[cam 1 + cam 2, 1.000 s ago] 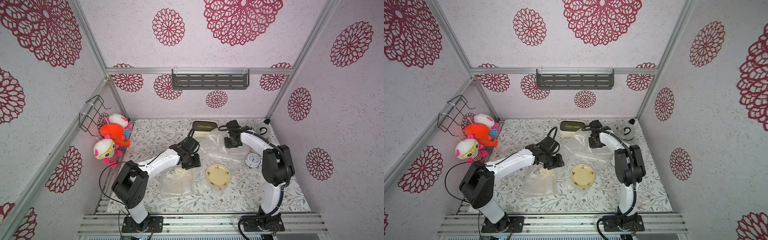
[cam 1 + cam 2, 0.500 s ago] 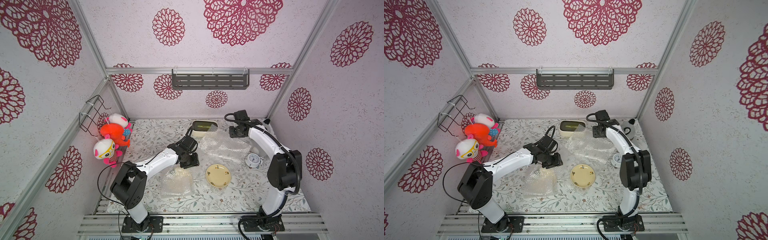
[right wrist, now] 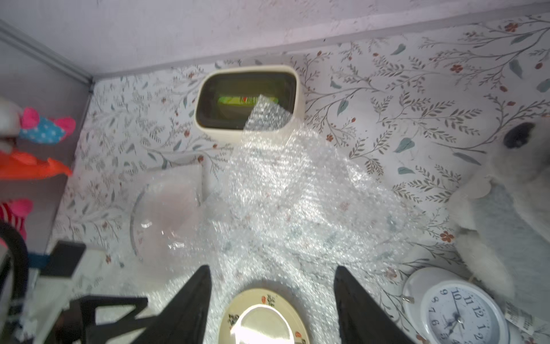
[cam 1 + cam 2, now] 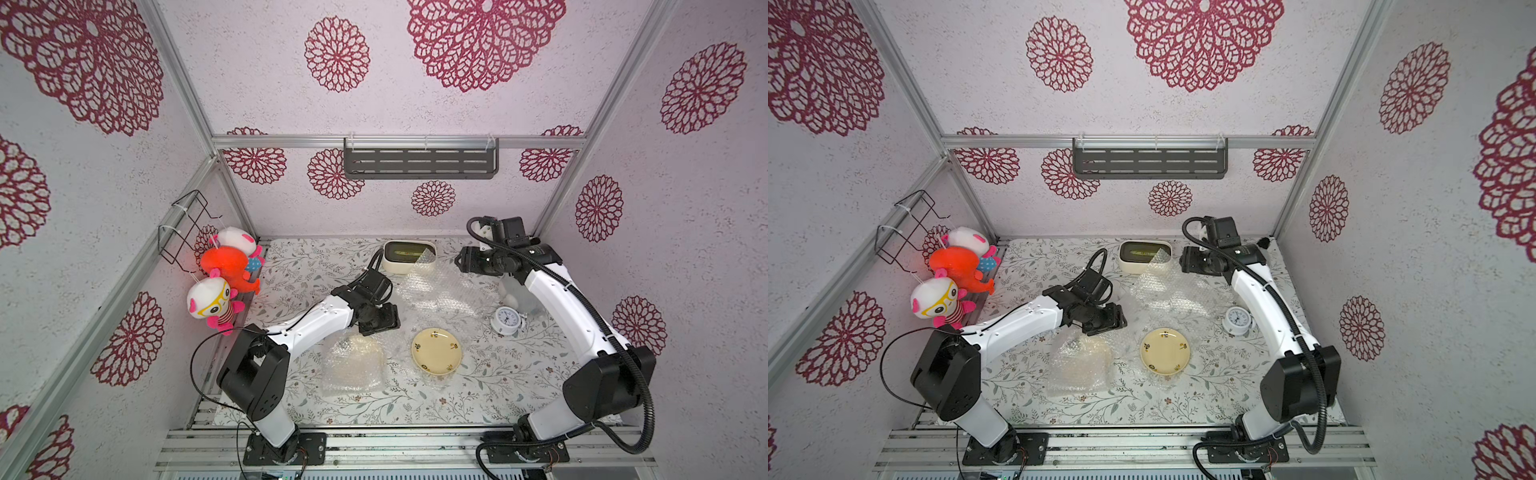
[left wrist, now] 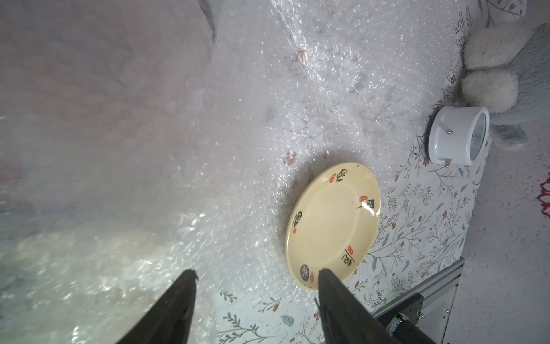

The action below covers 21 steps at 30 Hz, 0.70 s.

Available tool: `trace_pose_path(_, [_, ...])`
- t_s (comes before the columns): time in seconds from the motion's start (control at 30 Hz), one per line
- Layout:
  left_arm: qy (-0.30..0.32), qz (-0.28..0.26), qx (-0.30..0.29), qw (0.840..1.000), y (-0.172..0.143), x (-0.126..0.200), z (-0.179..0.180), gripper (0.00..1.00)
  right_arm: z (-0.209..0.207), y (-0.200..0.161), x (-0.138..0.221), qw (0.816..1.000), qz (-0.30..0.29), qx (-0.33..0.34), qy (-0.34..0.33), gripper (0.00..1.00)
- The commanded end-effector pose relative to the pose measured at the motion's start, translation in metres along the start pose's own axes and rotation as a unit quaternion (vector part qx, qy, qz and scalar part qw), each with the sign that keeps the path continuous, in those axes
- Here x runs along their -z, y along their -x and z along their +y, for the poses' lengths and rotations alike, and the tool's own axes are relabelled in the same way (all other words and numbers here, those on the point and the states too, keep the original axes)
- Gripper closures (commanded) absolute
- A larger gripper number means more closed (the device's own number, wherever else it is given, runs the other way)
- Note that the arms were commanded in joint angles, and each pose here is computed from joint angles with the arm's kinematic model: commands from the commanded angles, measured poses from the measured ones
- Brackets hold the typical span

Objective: Unpack dinner plates from bubble wrap
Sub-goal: Unwrap the bubble wrap at the center of the board, then adjust the bubble wrap at the center of the board.

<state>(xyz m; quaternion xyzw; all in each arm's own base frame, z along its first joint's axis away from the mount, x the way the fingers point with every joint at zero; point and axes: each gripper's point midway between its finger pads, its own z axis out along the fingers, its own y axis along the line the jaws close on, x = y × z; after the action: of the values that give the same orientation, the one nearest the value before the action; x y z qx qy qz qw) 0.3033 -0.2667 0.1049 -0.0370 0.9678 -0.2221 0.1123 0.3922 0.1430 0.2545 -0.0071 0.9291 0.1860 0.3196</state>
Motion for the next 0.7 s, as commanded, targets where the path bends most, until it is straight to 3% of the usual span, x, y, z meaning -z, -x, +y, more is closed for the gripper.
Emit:
trace_pose_path(0.0, [-0.032,-0.023,0.000,0.999,0.014,0.018,-0.017,0.30,0.010,-0.032,0.014,0.997,0.029,-0.056,0.048,0.30])
trace_pose_path(0.37, [-0.062,-0.006,0.014,0.998,0.019,0.007,-0.034,0.28,-0.019,-0.149,-0.008,0.972,0.075,-0.211,0.069,0.31])
trace_pose_path(0.67, [-0.067,0.005,0.016,0.998,0.015,0.007,-0.035,0.26,-0.040,-0.173,-0.044,0.962,0.072,-0.254,0.064,0.31])
